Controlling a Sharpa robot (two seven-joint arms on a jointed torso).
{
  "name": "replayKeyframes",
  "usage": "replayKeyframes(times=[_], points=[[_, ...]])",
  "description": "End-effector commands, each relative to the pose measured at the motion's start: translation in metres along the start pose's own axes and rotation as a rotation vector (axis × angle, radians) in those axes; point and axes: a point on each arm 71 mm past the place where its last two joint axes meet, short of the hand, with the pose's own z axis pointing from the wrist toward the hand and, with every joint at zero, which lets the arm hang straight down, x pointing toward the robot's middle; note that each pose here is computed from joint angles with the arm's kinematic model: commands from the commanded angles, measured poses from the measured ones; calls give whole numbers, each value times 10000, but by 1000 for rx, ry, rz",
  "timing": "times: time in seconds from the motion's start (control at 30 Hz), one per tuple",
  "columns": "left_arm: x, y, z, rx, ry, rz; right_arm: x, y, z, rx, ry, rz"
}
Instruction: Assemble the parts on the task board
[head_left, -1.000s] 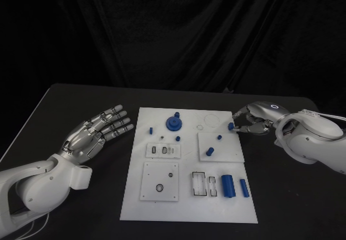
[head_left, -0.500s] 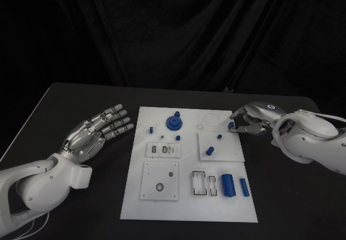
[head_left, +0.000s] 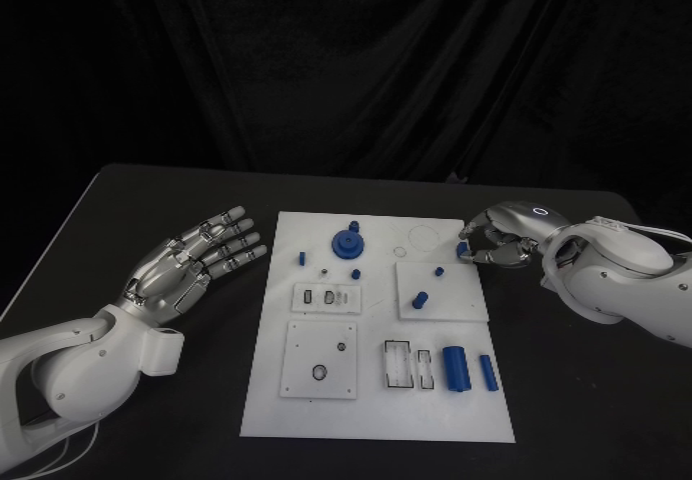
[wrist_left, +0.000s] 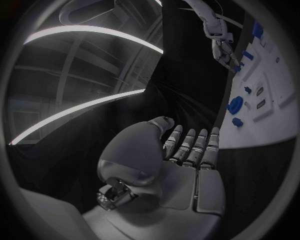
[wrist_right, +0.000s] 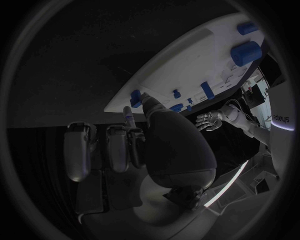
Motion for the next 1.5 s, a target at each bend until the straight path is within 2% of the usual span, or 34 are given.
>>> replayKeyframes(times=[0.03,1.1,1.3,1.5], points=[[13,-121,-10,177,11,-13,6,5,2,-3,-7,0],[3,-116,-9,169,11,-15,48,19,47,1,8,-4],[1,-115,-9,168,11,-16,34,28,45,-7,-13,0],[-6,-119,-16,167,8,-15,-4,69,34,-35,-62,11]])
